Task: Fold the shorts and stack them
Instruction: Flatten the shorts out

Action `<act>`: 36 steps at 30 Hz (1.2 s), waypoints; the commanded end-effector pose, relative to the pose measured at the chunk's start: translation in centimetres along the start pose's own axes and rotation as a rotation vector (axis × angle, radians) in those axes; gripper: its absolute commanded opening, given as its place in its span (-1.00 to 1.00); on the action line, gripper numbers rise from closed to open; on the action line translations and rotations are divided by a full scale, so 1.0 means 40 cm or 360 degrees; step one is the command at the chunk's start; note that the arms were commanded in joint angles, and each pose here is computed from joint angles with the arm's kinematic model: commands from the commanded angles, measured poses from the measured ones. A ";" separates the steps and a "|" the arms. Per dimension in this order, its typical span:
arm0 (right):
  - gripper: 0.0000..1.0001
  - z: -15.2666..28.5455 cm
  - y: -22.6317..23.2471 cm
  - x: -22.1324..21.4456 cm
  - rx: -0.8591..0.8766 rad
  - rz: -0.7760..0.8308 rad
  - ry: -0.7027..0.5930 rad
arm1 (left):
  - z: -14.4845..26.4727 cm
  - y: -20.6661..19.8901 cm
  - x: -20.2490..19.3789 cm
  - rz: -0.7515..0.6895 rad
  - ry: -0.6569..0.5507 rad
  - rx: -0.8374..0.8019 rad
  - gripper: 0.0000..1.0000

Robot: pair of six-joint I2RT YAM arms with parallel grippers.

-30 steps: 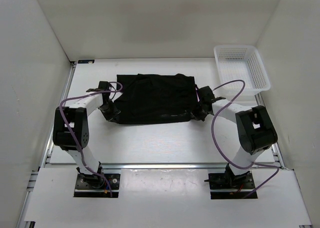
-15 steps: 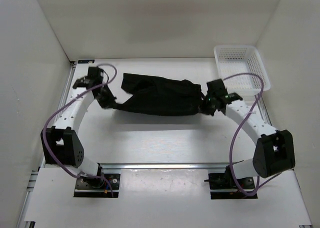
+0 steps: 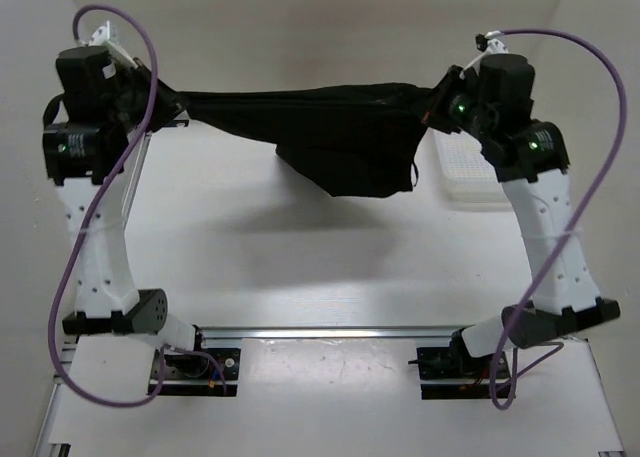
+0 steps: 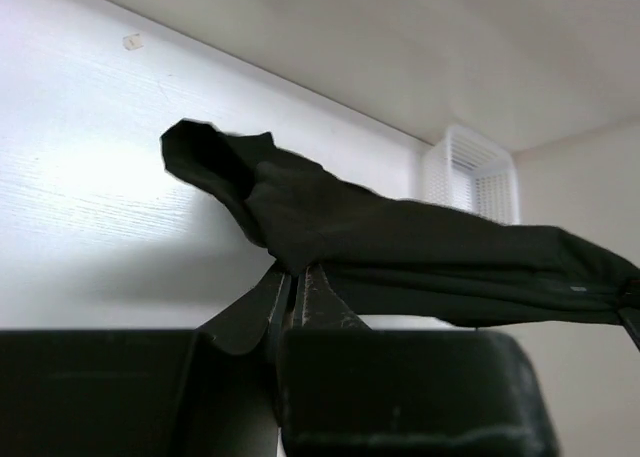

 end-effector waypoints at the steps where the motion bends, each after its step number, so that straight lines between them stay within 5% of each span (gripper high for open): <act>1: -0.99 0.138 -0.073 0.010 -0.0230 0.0173 -0.0058 | 0.109 0.064 0.027 -0.0024 -0.0174 0.0219 -0.79; 11: -0.99 0.400 -0.043 0.017 -0.0146 0.0249 -0.0173 | 0.349 0.017 0.055 -0.0013 -0.0573 0.0193 -0.79; 15: -0.99 0.438 -0.037 0.022 -0.0132 0.0264 -0.0200 | 0.335 0.015 0.067 -0.0013 -0.0571 0.0192 -0.79; 19: -0.99 0.388 -0.034 0.041 -0.0145 0.0278 -0.0207 | 0.267 0.022 0.089 -0.0007 -0.0519 0.0204 -0.79; 27: -0.99 0.064 -0.019 0.128 -0.0152 0.0323 -0.0196 | 0.051 0.053 0.195 -0.0015 -0.0468 0.0130 -0.79; 29: -0.99 0.054 0.018 0.182 -0.0091 0.0306 -0.0307 | 0.021 0.058 0.216 -0.0019 -0.0480 0.0110 -0.79; 36: -0.99 -0.032 0.054 0.266 0.0075 0.0158 -0.0458 | 0.029 0.046 0.308 -0.0014 -0.0675 -0.0057 -0.79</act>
Point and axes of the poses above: each gripper's point midway between its finger pads, its own z axis back along the fingers, its own y axis along the line the jaws close on, x = y × z, the point moved 5 cm from there along z, back along the fingers, and after that the axes turned 3 degrees about -z, right-handed, at the moved point
